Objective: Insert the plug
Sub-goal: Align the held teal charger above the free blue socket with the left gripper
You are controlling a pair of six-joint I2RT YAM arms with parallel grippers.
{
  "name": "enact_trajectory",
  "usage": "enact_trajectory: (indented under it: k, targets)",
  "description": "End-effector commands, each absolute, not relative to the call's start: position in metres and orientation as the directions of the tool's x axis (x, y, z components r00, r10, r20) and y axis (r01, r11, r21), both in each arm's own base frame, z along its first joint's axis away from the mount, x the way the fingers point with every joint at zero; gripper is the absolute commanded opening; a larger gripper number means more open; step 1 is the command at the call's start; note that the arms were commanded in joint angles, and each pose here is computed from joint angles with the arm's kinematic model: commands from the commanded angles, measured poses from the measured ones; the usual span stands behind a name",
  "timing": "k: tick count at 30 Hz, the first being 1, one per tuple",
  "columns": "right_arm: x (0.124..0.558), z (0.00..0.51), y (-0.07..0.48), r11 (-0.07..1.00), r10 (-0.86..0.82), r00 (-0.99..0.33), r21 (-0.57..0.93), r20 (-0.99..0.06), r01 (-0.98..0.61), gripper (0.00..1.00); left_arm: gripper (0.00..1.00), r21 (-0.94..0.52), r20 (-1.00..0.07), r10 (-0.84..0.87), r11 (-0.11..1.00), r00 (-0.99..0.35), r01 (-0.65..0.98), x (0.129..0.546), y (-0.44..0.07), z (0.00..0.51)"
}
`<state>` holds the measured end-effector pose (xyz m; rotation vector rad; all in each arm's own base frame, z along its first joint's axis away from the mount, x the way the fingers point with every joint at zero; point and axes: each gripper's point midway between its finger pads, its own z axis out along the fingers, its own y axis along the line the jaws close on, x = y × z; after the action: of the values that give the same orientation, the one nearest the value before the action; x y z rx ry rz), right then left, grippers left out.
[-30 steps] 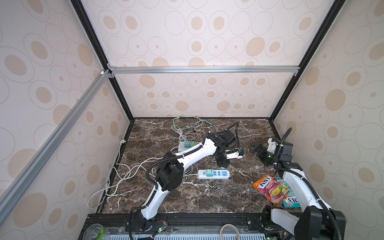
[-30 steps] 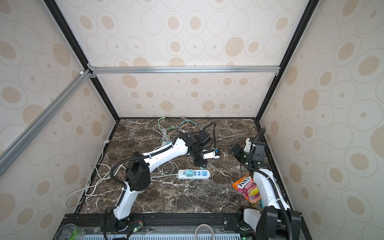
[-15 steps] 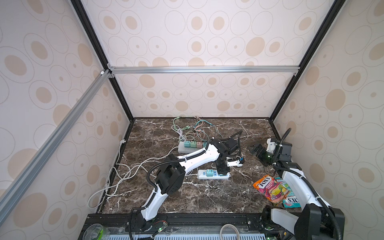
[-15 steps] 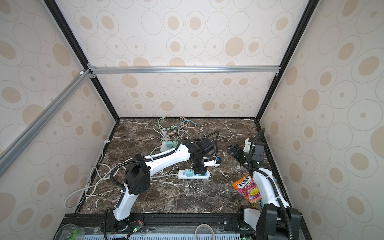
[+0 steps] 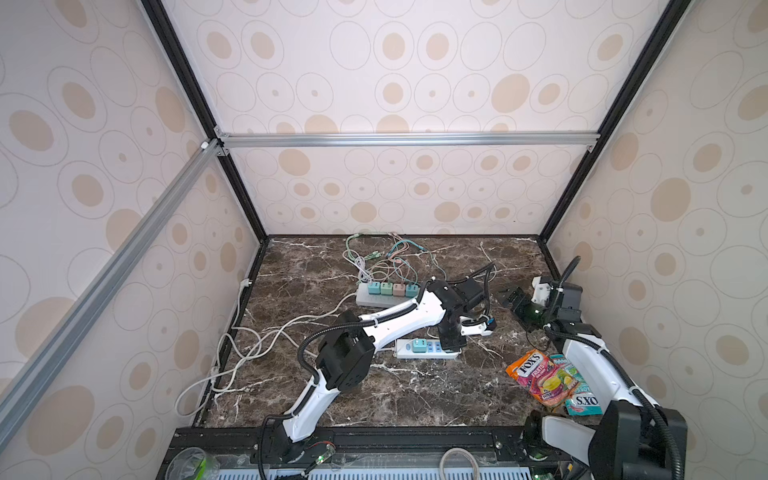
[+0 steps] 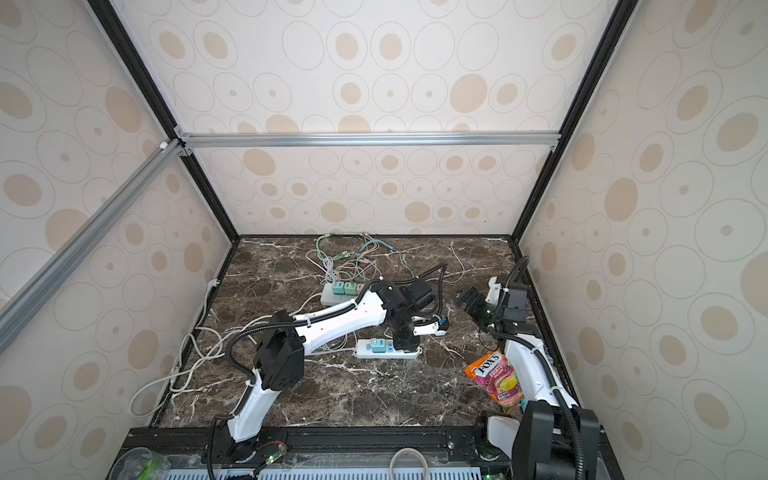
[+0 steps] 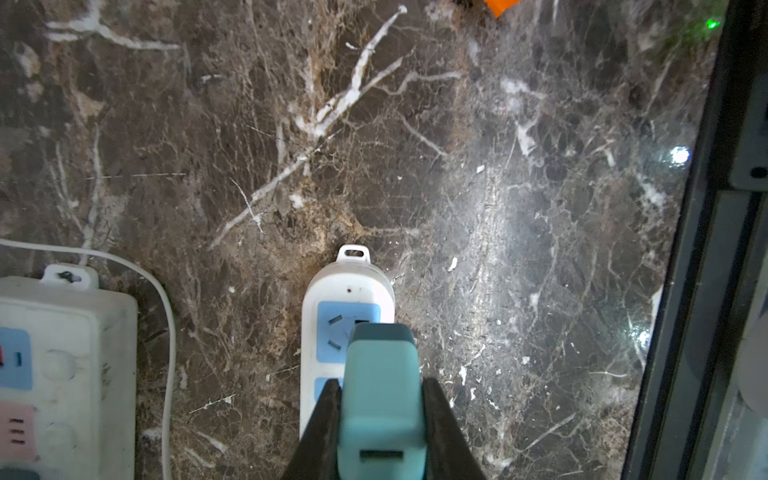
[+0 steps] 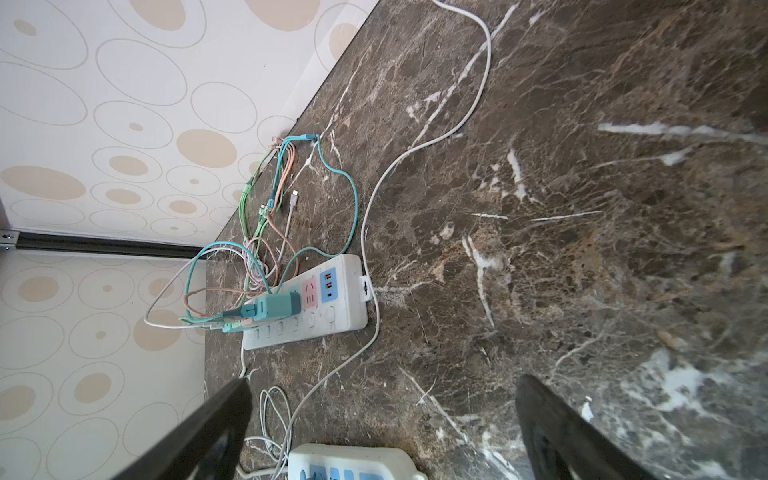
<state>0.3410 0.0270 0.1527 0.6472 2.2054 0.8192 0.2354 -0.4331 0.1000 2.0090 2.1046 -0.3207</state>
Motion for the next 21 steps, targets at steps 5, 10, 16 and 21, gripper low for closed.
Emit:
enact_trajectory:
  k: [5,10,16,21]
  targets:
    - [0.343,0.156,0.029,0.673,0.637,-0.641,0.714,-0.428,0.192,1.00,0.00,0.031,-0.237,0.971,0.039,-0.031,0.999,0.243,-0.431,0.091]
    - [0.341,0.155,0.030,0.675,0.630,-0.650,0.713,-0.426,0.187,1.00,0.00,0.055,-0.252,0.968,0.011,0.003,0.998,0.246,-0.434,0.098]
    - [0.338,0.153,0.030,0.688,0.618,-0.658,0.702,-0.431,0.187,1.00,0.00,0.061,-0.297,0.954,-0.015,0.032,0.998,0.245,-0.441,0.121]
    - [0.337,0.152,0.031,0.688,0.614,-0.663,0.702,-0.429,0.184,1.00,0.00,0.103,-0.272,0.962,-0.007,0.035,0.995,0.252,-0.434,0.121]
